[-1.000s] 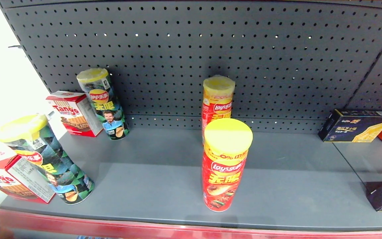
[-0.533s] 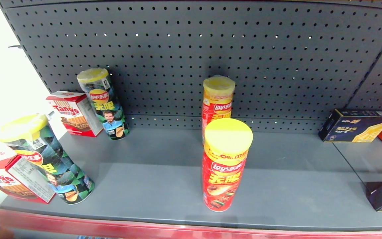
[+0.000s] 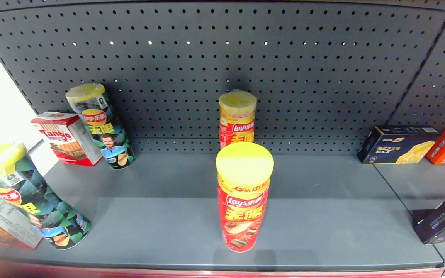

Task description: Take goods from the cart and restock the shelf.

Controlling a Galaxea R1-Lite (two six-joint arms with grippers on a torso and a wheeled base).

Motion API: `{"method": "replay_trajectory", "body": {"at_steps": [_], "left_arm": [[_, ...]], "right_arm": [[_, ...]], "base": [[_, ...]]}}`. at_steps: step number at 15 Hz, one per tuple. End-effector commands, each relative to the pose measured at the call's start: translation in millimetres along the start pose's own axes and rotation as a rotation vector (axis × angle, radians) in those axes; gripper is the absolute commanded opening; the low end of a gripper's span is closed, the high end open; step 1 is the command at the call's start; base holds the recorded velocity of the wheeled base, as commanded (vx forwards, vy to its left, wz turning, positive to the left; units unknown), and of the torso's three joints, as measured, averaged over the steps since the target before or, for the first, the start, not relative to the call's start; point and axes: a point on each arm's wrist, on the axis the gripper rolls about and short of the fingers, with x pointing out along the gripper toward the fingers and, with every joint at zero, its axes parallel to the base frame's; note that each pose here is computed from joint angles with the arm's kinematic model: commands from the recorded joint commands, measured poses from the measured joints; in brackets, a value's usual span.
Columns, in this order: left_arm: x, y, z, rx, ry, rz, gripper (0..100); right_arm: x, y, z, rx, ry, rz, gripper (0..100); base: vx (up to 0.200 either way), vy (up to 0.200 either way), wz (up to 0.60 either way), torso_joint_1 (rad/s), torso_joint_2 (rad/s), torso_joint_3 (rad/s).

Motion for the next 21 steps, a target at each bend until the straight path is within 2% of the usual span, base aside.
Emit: {"method": "replay_trajectory", "body": {"at_steps": [1,20,21], "left_arm": [[0.1,0.0,0.0,-0.001,0.001,0.000,100],[0.1,-0.1,0.0,0.001,0.001,-0.003,100],[0.1,-0.1,0.0,0.002,0.001,-0.003,100]], "right_arm": [[0.3,0.0,0.1,-0.001,0.004,0.001,100],[0.2,0.0,0.1,0.001,0.003,0.001,100],[0.3,0.0,0.1,0.001,0.004,0.001,100]], "base": [[0.000,0.000,0.00,0.000,0.00,0.000],[0.000,0.021,0.00,0.000,0.00,0.000],[-0.200,0.000,0.00,0.002,0.00,-0.002]]}}
